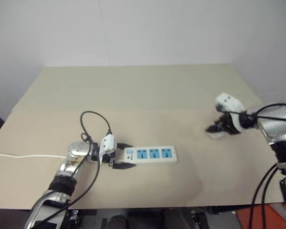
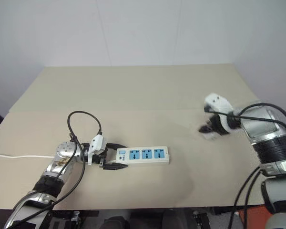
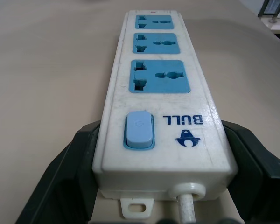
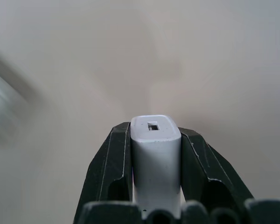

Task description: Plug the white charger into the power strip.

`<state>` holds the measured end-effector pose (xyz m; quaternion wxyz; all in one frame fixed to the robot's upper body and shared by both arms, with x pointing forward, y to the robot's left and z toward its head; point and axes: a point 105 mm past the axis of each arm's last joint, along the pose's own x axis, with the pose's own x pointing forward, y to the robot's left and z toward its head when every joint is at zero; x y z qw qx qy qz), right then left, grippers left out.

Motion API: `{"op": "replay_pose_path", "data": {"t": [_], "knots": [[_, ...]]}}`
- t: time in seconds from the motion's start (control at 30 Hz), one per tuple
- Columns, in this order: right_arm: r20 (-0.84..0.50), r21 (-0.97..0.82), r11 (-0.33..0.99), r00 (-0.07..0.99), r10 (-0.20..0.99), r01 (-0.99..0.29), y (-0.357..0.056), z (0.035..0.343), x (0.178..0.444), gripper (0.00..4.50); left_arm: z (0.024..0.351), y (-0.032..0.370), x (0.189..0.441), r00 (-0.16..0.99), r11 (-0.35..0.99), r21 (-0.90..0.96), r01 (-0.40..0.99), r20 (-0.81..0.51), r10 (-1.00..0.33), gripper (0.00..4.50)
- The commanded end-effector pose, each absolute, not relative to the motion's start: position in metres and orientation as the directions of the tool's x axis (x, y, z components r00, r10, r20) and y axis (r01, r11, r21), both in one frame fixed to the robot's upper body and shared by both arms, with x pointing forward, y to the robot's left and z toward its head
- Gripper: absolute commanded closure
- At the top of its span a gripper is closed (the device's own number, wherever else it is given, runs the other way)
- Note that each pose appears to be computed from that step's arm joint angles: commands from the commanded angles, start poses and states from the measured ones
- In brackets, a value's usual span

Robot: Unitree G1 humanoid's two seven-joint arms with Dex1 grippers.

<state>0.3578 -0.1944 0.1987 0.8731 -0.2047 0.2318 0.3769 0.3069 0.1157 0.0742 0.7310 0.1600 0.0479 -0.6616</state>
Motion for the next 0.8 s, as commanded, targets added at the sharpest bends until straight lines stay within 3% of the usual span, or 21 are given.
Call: {"op": "replay_pose_path", "data": {"t": [0.03, 0.2, 0.37, 0.57, 0.8], "knots": [[-0.302, -0.264, 0.562, 0.621, 0.723, -0.784, -0.159, 0.227, 0.348, 3.33, 0.072, 0.117, 0.311, 0.123, 0.07, 0.172, 0.983, -0.32, -0.939, 1.22], [-0.065, -0.24, 0.55, 0.578, 0.813, -0.8, -0.117, 0.229, 0.337, 3.33, 0.076, 0.118, 0.313, 0.125, 0.068, 0.182, 0.981, -0.325, -0.938, 1.22], [0.042, -0.274, 0.517, 0.527, 0.849, -0.811, -0.09, 0.222, 0.323, 3.33, 0.078, 0.121, 0.313, 0.133, 0.077, 0.181, 0.98, -0.323, -0.937, 1.22], [0.074, -0.283, 0.419, 0.415, 0.907, -0.863, -0.072, 0.198, 0.307, 3.33, 0.079, 0.124, 0.313, 0.147, 0.092, 0.18, 0.979, -0.323, -0.935, 1.22], [0.068, -0.256, 0.371, 0.366, 0.928, -0.893, -0.056, 0.169, 0.311, 3.33, 0.079, 0.123, 0.312, 0.147, 0.091, 0.181, 0.979, -0.329, -0.933, 1.22]]}}
